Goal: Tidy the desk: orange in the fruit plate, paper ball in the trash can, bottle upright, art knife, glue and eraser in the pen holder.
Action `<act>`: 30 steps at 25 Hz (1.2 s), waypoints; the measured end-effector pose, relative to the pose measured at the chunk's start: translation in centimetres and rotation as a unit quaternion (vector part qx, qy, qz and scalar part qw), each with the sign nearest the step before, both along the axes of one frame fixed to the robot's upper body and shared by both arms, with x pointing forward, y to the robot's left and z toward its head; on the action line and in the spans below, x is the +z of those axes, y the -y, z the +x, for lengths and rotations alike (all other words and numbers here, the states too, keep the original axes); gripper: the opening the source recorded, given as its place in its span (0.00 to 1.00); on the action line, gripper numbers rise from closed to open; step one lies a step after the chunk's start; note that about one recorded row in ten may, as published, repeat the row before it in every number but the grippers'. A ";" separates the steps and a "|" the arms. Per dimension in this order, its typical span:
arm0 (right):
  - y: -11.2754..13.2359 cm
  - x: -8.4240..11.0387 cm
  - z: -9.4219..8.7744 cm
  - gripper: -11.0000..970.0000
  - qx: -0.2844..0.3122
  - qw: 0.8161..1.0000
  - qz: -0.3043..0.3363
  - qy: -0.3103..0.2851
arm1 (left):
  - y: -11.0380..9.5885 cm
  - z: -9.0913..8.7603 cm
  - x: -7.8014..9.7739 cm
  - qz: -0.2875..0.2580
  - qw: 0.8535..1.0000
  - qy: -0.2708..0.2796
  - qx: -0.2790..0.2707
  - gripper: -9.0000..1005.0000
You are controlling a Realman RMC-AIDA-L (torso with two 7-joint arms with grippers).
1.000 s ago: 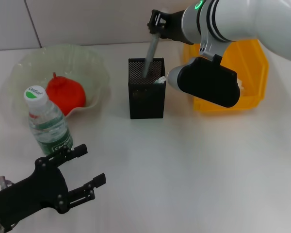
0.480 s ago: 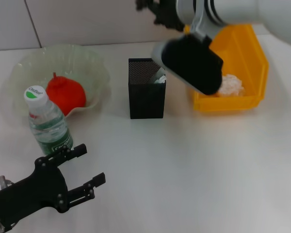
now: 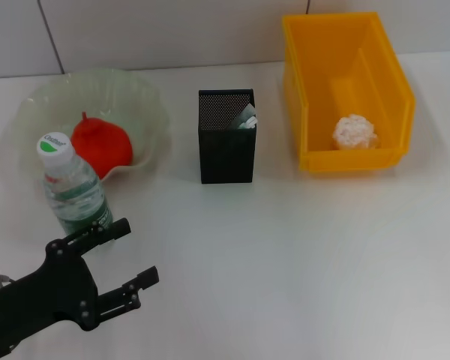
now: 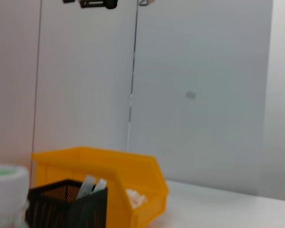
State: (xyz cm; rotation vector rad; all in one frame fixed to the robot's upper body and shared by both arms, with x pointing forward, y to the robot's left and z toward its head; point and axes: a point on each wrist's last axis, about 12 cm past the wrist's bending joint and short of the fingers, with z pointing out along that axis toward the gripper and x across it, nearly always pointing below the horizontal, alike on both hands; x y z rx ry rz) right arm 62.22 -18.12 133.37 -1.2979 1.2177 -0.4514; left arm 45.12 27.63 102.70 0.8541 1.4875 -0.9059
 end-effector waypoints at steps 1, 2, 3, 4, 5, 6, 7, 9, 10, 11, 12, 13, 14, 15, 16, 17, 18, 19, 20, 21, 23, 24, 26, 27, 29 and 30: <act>1.2 -0.1 -0.6 0.55 0.008 0.998 0.058 -0.025 | -0.3 -0.1 0.5 -0.007 1.000 0.011 -0.006 0.80; 3.4 -1.5 -2.1 0.56 0.033 0.984 0.158 -0.077 | -0.4 -0.1 1.0 -0.017 0.999 0.023 -0.015 0.80; 3.4 -1.5 -2.1 0.56 0.033 0.984 0.158 -0.077 | -0.4 -0.1 1.0 -0.017 0.999 0.023 -0.015 0.80; 4.5 -2.9 -3.0 0.57 0.045 0.974 0.195 -0.105 | -0.4 -0.1 1.0 -0.017 0.999 0.023 -0.015 0.80; 5.2 -4.0 -4.0 0.57 0.064 0.963 0.228 -0.128 | -0.4 -0.1 1.0 -0.017 0.999 0.023 -0.015 0.80; 6.1 -5.5 -5.1 0.57 0.081 0.950 0.260 -0.151 | -0.4 -0.1 1.0 -0.017 0.999 0.023 -0.015 0.80; 7.5 -8.5 -7.5 0.58 0.131 0.922 0.311 -0.188 | -0.4 -0.1 1.3 -0.025 0.999 0.031 -0.021 0.80; 8.2 -9.9 -8.6 0.58 0.151 0.909 0.333 -0.198 | -0.6 0.0 1.9 -0.035 0.998 0.044 -0.025 0.80; 9.0 -11.4 -9.7 0.59 0.164 0.895 0.356 -0.211 | -0.6 0.0 1.9 -0.035 0.998 0.044 -0.025 0.80; 9.6 -12.5 -10.4 0.59 0.174 0.884 0.374 -0.219 | -0.6 0.0 1.9 -0.035 0.998 0.044 -0.025 0.80; 10.5 -14.6 -11.6 0.59 0.188 0.865 0.401 -0.238 | -0.7 0.2 2.1 -0.033 0.998 0.047 -0.026 0.80; 10.5 -14.6 -11.6 0.60 0.188 0.865 0.401 -0.238 | -0.7 0.2 2.1 -0.033 0.998 0.047 -0.026 0.80; 10.8 -15.7 -12.1 0.60 0.192 0.857 0.408 -0.251 | -0.7 0.2 2.1 -0.033 0.998 0.047 -0.026 0.80; 11.0 -16.8 -12.4 0.60 0.193 0.851 0.408 -0.268 | -0.7 0.2 2.1 -0.033 0.998 0.047 -0.026 0.80; 10.9 -17.9 -12.7 0.61 0.195 0.845 0.402 -0.294 | -0.7 0.2 2.1 -0.033 0.998 0.047 -0.026 0.80; 10.8 -19.0 -12.9 0.61 0.198 0.837 0.397 -0.319 | -1.3 0.5 2.5 -0.025 0.999 0.037 -0.028 0.80; 10.6 -20.0 -13.1 0.62 0.201 0.828 0.397 -0.342 | -1.6 0.4 2.5 -0.024 0.999 0.032 -0.029 0.80; 10.3 -20.9 -13.2 0.62 0.205 0.817 0.399 -0.363 | -1.7 0.4 2.6 -0.023 0.999 0.028 -0.030 0.80; 10.1 -21.8 -13.4 0.62 0.207 0.804 0.406 -0.382 | -1.7 0.4 2.6 -0.023 0.999 0.028 -0.030 0.80; 9.8 -22.7 -13.4 0.65 0.208 0.795 0.410 -0.396 | -1.7 0.4 2.6 -0.023 0.999 0.028 -0.030 0.80; 9.3 -24.0 -13.4 0.69 0.210 0.787 0.405 -0.415 | -1.8 0.2 2.5 -0.018 0.999 0.017 -0.038 0.80; 8.9 -24.7 -13.4 0.72 0.210 0.785 0.397 -0.427 | -1.8 0.2 2.5 -0.018 0.999 0.017 -0.038 0.80; 8.3 -25.6 -13.3 0.76 0.210 0.783 0.378 -0.447 | -1.7 0.2 2.4 -0.014 0.999 0.006 -0.047 0.80; 7.7 -26.2 -13.1 0.77 0.211 0.779 0.364 -0.464 | -1.7 0.2 2.4 -0.014 0.999 0.006 -0.047 0.80; 7.6 -26.4 -13.0 0.78 0.212 0.779 0.362 -0.466 | -1.6 0.4 2.4 -0.002 0.998 -0.014 -0.065 0.80; 7.5 -26.5 -13.0 0.79 0.212 0.779 0.361 -0.467 | -1.6 0.4 2.4 -0.002 0.998 -0.014 -0.065 0.80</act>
